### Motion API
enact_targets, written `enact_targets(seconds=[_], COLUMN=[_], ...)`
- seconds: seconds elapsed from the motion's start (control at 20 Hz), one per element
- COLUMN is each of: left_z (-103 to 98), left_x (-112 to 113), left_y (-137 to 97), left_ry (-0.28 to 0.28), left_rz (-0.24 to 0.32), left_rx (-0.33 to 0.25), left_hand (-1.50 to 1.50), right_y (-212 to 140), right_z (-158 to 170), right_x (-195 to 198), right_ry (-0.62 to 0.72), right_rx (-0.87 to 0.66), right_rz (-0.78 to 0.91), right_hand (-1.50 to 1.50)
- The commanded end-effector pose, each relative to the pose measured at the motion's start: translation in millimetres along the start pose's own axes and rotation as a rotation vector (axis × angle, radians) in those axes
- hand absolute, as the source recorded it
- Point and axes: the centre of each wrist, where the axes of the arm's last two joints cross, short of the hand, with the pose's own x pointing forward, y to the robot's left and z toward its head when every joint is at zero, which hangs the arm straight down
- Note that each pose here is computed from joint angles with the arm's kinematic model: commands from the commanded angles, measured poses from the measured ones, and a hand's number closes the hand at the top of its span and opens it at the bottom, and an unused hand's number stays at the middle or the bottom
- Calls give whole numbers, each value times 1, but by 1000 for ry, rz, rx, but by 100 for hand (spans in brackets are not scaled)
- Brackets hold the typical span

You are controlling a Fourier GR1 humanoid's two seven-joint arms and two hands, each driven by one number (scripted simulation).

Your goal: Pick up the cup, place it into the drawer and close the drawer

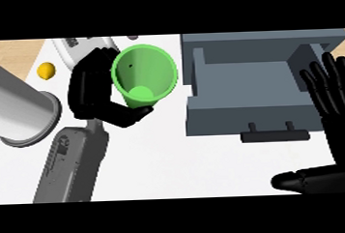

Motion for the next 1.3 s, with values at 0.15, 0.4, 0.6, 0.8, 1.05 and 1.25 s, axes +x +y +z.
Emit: enact_targets(seconds=[0.15, 0.4, 0.6, 0.8, 1.05, 1.25], left_z=[-50, -75, -89, -113, -118, -120], left_x=[20, 17, 15, 10, -8, -19], left_y=[-53, -62, -80, -108, -96, -119], left_ry=[-3, 8, 67, 69, 142, 137], left_rz=[-68, -82, -114, -163, -152, -179], left_rx=[-28, -27, -59, -63, -50, -42], left_hand=[150, 150, 150, 150, 150, 150], right_y=[9, 0, 7, 2, -6, 3], right_z=[-14, -15, -10, 8, 5, -1], right_x=[8, 10, 7, -9, -9, -4], right_ry=[9, 12, 6, 9, 9, 5], right_rx=[-6, -11, -6, 9, -1, 0], right_rz=[2, -18, -3, 4, 1, -11], right_hand=[-150, -150, -150, -150, -150, -150])
